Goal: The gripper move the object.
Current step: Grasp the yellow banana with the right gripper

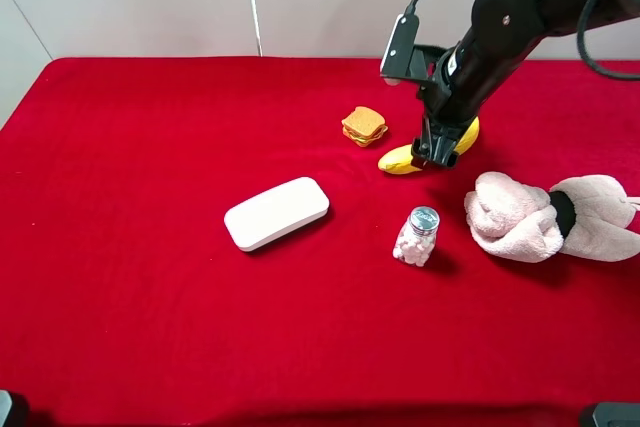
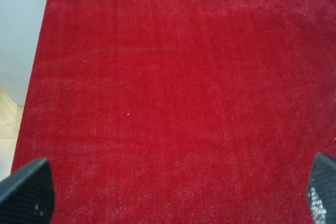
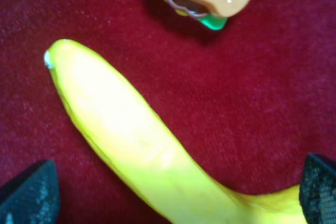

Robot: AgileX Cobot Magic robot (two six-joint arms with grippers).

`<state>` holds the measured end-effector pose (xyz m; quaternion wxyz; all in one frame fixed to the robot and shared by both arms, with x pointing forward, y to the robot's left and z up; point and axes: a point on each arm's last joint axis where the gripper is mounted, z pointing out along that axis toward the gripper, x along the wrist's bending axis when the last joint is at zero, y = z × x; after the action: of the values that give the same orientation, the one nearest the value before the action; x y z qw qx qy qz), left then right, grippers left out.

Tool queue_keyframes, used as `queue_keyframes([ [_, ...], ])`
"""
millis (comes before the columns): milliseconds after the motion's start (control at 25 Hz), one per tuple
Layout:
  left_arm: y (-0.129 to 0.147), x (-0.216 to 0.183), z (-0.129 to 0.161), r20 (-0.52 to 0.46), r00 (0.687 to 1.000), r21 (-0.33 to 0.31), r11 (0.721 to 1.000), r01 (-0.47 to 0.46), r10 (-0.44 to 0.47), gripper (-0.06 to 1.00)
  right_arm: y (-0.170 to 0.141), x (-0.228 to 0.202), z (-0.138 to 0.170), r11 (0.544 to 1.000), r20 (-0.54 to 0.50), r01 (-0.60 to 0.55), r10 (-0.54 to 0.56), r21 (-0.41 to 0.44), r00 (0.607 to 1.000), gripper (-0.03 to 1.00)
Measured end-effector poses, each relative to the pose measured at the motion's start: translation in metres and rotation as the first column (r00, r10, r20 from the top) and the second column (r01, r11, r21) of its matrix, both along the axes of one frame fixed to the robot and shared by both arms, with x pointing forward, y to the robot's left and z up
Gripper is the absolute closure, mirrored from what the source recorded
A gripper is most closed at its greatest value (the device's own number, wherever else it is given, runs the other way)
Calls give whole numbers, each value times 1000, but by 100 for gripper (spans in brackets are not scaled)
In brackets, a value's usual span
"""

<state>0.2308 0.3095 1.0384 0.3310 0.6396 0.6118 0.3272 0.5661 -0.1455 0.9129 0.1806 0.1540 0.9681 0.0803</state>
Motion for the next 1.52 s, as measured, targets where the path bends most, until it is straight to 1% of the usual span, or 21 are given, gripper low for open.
queue_keyframes([
  [320,0,0,0,0,1000,0,1000,0,0,-1,1,1,-19,1000,-38,-2,1,-17,999,27],
  [840,0,0,0,0,1000,0,1000,0,0,-1,1,2,-37,1000,-71,-5,3,-31,997,27],
  [1520,0,0,0,0,1000,0,1000,0,0,-1,2,3,-40,999,-78,-6,3,-35,997,27],
])
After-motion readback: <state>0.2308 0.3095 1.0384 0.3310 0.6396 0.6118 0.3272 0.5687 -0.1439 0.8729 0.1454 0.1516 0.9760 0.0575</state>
